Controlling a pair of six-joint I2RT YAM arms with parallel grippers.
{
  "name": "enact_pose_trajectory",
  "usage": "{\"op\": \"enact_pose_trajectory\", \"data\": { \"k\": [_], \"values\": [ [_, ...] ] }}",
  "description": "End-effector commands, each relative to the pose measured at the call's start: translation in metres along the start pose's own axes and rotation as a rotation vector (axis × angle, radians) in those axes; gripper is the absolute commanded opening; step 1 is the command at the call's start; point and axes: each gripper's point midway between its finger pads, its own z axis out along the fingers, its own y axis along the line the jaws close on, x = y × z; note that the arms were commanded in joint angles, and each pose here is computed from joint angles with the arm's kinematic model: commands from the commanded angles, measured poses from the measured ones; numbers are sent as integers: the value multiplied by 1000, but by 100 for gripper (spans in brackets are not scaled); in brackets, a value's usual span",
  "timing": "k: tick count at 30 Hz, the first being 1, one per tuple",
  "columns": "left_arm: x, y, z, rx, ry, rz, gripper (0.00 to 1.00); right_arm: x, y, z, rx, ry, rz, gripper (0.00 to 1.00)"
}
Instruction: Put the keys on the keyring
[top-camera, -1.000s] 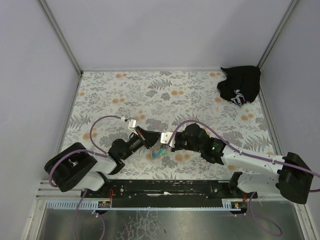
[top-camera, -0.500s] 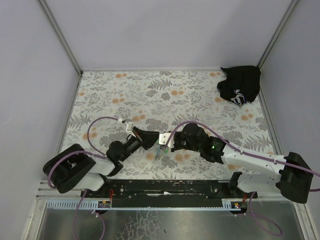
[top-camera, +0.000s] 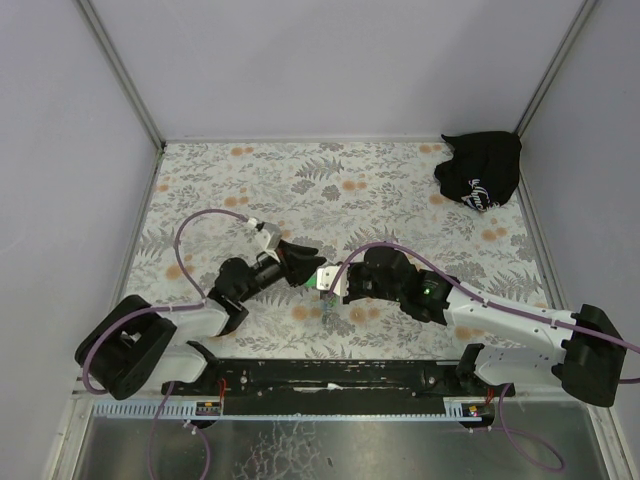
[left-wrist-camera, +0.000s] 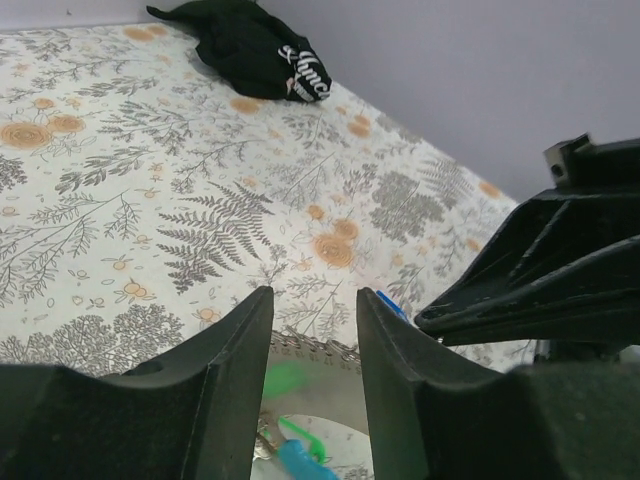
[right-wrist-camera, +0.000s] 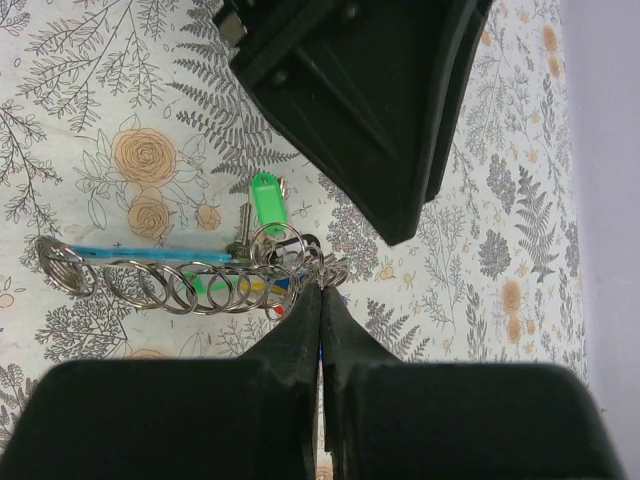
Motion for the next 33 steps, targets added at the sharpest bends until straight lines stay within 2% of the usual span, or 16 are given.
{"op": "enact_pose_trajectory", "data": {
  "k": [1,5,33],
  "values": [
    [22,-1,8,88,138,108,39,-34,-21,-5,45,-90,-35,0],
    [24,-6,3,120,146,117,40,-33,-21,-6,47,-87,-34,0],
    [30,2,-12,49,178,114,41,-31,-20,-2,39,-76,-32,0]
  ]
}}
